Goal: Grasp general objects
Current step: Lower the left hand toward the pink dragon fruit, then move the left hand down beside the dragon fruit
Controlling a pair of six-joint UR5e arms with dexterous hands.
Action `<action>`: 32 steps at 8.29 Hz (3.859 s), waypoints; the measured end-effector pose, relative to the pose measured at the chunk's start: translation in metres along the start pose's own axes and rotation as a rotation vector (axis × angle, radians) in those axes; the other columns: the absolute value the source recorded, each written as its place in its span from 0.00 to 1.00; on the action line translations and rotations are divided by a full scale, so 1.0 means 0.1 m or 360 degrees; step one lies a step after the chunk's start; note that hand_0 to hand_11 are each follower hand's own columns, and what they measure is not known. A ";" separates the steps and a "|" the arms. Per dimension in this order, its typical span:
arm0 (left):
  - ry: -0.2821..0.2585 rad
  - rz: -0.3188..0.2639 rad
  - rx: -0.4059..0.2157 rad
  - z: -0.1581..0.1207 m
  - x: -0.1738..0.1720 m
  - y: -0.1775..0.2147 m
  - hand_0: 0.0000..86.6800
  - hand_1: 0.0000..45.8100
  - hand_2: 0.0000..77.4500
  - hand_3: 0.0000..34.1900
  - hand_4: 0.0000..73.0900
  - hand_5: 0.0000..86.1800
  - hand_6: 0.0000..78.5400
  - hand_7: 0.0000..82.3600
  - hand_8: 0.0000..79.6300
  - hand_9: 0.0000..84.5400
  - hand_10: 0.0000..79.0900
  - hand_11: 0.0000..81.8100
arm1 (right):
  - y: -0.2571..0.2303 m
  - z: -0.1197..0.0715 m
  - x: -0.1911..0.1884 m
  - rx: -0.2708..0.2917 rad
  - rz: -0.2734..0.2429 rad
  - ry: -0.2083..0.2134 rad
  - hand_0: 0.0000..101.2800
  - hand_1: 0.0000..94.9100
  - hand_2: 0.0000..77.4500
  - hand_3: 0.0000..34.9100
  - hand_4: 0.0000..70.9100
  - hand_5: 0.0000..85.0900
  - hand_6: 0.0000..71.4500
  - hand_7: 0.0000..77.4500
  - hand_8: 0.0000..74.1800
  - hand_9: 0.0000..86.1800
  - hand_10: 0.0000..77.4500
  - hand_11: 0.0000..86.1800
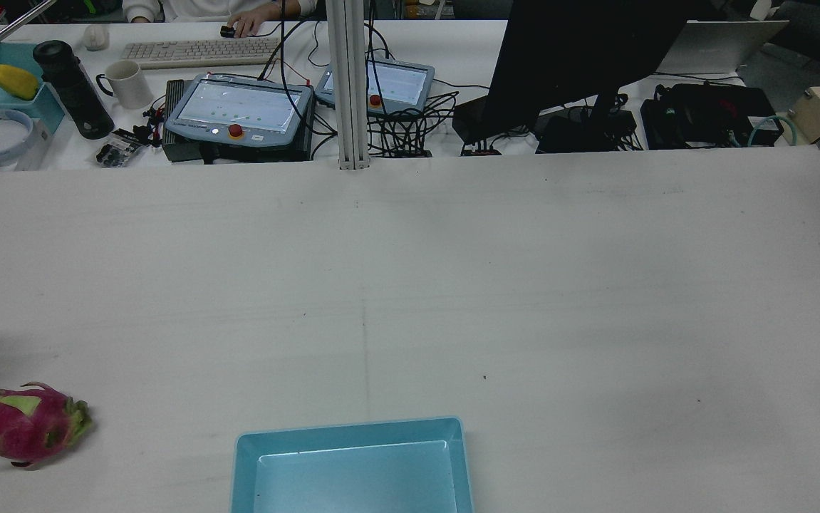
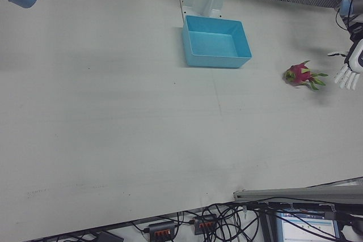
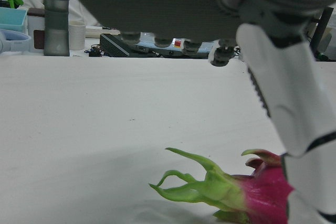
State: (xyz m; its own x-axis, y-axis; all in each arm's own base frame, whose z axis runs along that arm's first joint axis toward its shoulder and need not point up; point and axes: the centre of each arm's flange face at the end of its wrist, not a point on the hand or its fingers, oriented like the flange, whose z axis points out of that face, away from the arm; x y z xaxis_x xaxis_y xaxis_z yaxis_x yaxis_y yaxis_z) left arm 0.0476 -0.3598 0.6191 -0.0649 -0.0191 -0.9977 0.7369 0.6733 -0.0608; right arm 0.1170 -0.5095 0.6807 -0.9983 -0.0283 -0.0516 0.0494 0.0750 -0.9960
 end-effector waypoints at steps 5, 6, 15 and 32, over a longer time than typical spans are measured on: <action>0.0021 -0.0019 0.0001 0.04 0.05 -0.01 0.62 0.01 0.22 0.20 0.01 0.02 0.00 0.06 0.01 0.00 0.01 0.01 | 0.00 0.00 0.05 0.0000 0.0004 0.0012 0.00 0.07 0.96 0.00 0.00 0.00 0.00 0.00 0.00 0.01 0.00 0.01; 0.0029 -0.0018 -0.0001 0.04 0.07 -0.01 0.62 0.00 0.22 0.19 0.01 0.02 0.01 0.06 0.01 0.01 0.01 0.01 | 0.00 0.00 0.05 0.0000 0.0004 0.0012 0.00 0.07 0.96 0.00 0.00 0.00 0.00 0.00 0.00 0.01 0.00 0.01; 0.0093 -0.0045 -0.0033 -0.22 -0.18 0.10 0.64 0.00 0.22 0.10 0.01 0.02 0.00 0.08 0.01 0.01 0.01 0.01 | -0.01 -0.01 0.05 0.0003 0.0006 0.0012 0.00 0.07 0.96 0.00 0.00 0.00 0.00 0.00 0.00 0.01 0.00 0.01; 0.0784 -0.0289 0.0707 1.08 0.71 -0.80 0.65 0.01 0.22 0.00 0.06 0.29 0.01 0.09 0.01 0.01 0.01 0.03 | 0.00 0.00 0.05 0.0000 0.0004 0.0012 0.00 0.07 0.96 0.00 0.00 0.00 0.00 0.00 0.00 0.01 0.00 0.01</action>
State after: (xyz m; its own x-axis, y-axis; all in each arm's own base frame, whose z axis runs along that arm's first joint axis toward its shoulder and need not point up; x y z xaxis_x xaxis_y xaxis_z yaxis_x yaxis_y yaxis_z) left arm 0.0564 -0.4951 0.5502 -0.4342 0.3065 -0.8471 0.8847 0.3222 -0.3369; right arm 0.1123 -0.5094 0.6805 -0.9984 -0.0208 -0.0535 0.0518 0.0751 -0.9958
